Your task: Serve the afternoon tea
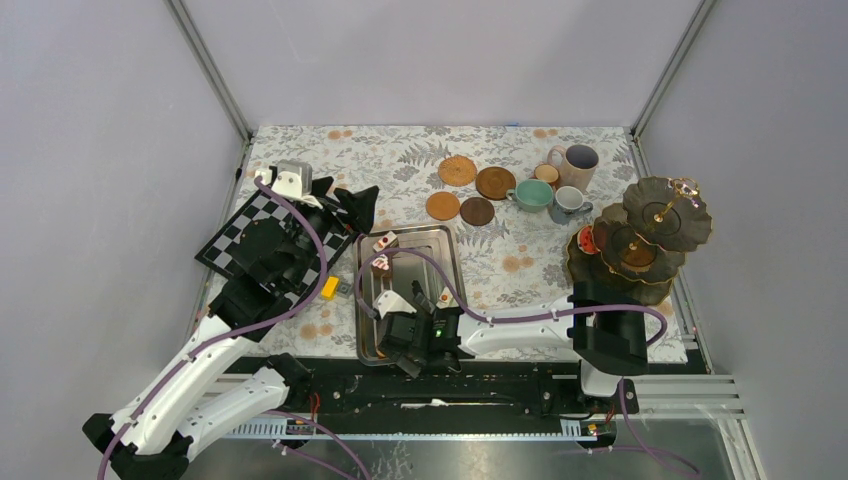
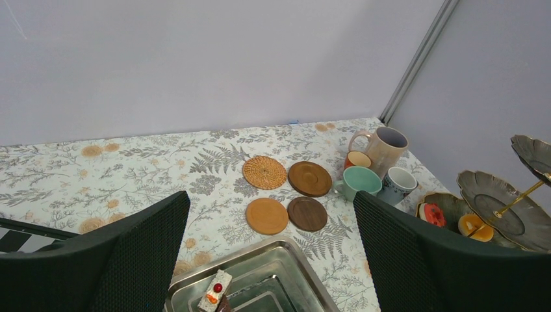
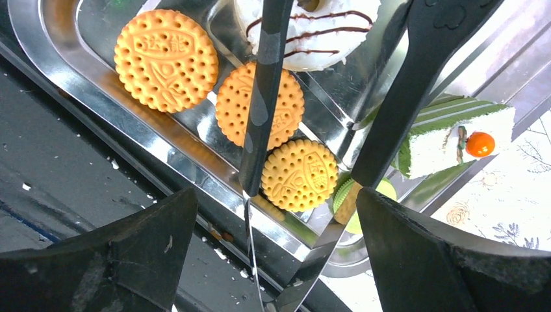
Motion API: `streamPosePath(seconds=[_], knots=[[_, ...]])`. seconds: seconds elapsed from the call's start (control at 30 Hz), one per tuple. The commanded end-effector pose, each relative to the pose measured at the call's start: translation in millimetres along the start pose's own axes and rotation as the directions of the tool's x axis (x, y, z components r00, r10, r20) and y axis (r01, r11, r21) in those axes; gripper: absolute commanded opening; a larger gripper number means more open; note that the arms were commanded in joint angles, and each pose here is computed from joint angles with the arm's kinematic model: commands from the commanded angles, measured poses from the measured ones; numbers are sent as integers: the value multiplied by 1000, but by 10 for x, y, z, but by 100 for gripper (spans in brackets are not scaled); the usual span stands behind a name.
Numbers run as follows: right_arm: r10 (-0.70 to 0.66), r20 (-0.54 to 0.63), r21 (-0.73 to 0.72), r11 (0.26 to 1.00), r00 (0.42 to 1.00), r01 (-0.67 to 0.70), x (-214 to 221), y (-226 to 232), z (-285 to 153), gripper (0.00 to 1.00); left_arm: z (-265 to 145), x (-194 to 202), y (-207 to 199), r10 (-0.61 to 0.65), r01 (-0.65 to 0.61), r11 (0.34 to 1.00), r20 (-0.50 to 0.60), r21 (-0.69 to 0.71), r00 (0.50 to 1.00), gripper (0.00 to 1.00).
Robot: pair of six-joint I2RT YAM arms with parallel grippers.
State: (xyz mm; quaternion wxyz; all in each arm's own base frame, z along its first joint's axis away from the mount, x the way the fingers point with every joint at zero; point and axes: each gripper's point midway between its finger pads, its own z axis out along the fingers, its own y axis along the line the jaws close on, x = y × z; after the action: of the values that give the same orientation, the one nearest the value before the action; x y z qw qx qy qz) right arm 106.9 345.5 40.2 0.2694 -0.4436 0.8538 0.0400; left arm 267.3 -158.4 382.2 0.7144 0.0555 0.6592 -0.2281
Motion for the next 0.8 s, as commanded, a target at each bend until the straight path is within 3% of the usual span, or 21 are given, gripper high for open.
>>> streamPosePath(seconds=[0.0, 0.4, 0.57, 0.77], knots=[[7, 49, 45, 999, 999, -9, -175, -73, -139, 100, 15, -132, -57, -6, 5, 1000, 48, 24, 999, 99], [13, 61, 25, 1000, 998, -15, -163, -26, -201, 100, 15, -131, -51, -7, 6, 1000, 48, 21, 999, 99], [78, 139, -2, 997, 987, -79, -179, -49, -224, 100, 37, -146, -76, -19, 18, 999, 44, 27, 999, 99], [205, 149, -27, 979, 967, -203, -148, -140, -180, 100, 66, -406, -140, -96, 95, 995, 47, 17, 994, 99]])
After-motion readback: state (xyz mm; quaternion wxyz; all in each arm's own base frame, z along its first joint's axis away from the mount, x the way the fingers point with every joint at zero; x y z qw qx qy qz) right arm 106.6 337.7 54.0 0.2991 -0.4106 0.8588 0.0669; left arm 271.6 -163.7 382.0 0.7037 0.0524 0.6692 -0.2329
